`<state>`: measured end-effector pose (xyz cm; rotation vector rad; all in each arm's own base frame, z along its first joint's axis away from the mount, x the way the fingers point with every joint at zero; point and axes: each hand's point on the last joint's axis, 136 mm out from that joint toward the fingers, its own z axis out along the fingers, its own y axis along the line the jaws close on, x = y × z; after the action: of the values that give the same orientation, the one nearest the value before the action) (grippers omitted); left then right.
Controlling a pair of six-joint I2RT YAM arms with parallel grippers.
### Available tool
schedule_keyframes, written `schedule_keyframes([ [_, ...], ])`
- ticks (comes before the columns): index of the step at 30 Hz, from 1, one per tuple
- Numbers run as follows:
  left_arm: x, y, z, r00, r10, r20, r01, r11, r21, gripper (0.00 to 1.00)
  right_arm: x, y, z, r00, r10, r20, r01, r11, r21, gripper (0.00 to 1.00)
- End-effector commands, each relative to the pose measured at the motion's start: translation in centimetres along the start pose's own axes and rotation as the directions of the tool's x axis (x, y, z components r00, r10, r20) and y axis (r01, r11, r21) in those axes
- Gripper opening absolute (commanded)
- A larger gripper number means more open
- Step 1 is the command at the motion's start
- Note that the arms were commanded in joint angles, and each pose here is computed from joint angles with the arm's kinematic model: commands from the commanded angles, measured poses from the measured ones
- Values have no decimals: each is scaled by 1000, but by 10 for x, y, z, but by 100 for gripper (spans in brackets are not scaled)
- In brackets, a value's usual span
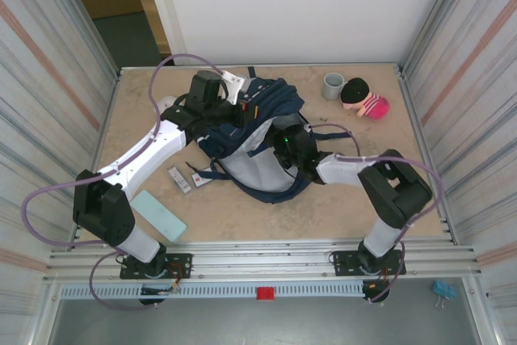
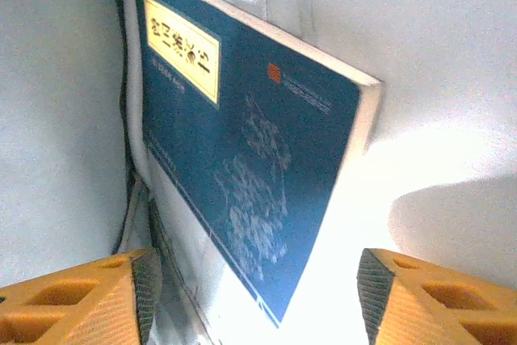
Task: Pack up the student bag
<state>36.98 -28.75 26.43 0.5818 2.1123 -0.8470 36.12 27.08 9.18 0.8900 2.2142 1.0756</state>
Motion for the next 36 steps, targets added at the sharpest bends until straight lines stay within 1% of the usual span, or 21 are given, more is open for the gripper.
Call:
schedule_keyframes([
  [1,-35,-6,-18,988,82,133,-81,997,-12,0,-1,-2,-32,996,-83,-20,84,996,30,69],
  [5,-22,3,-13,990,96,101,-92,995,-47,0,-9,8,-78,978,-209,1,209,978,-3,71],
  [6,-16,4,-10,991,104,89,-99,994,-56,0,-11,11,-91,956,-293,13,293,956,-11,72],
  [8,-4,5,-2,989,138,56,-134,988,-70,0,-15,11,-113,919,-394,26,394,919,1,72],
  [10,13,3,9,986,169,6,-168,983,-71,0,-18,8,-134,877,-478,43,478,878,17,73],
  [12,32,-1,22,982,185,-42,-187,981,-47,0,-24,5,-155,838,-540,82,540,841,25,73],
  [15,60,-11,40,969,225,-102,-227,974,-8,7,-32,3,-180,779,-613,133,616,787,23,76],
  [18,93,-25,56,935,312,-166,-310,950,41,13,-34,6,-200,725,-667,171,678,735,-8,76],
  [21,127,-30,70,905,350,-244,-339,937,86,21,-30,11,-213,651,-734,195,753,656,-45,76],
  [23,143,-29,75,896,340,-284,-324,940,102,31,-24,13,-216,595,-781,190,801,595,-65,76],
  [24,145,-30,76,896,332,-294,-315,943,106,37,-21,13,-216,566,-805,180,823,563,-71,75],
  [25,144,-30,74,898,327,-294,-310,945,105,46,-16,14,-216,535,-829,161,845,529,-85,75],
  [26,141,-31,72,901,324,-289,-307,946,104,51,-11,14,-215,507,-851,137,862,498,-100,75],
  [27,136,-32,68,907,319,-275,-303,948,99,58,-3,13,-213,472,-876,101,879,460,-123,75],
  [29,120,-31,57,930,280,-237,-269,960,78,68,12,11,-209,372,-928,29,917,362,-165,75],
  [31,102,-28,41,958,219,-187,-211,976,62,74,31,7,-202,218,-975,-44,952,222,-211,76],
  [34,82,-13,16,987,112,-111,-112,994,7,78,56,1,-185,-37,-993,-116,962,-4,-273,79],
  [36,76,1,-1,997,37,-71,-40,998,-41,79,73,-6,-168,-170,-973,-159,940,-111,-324,82],
])
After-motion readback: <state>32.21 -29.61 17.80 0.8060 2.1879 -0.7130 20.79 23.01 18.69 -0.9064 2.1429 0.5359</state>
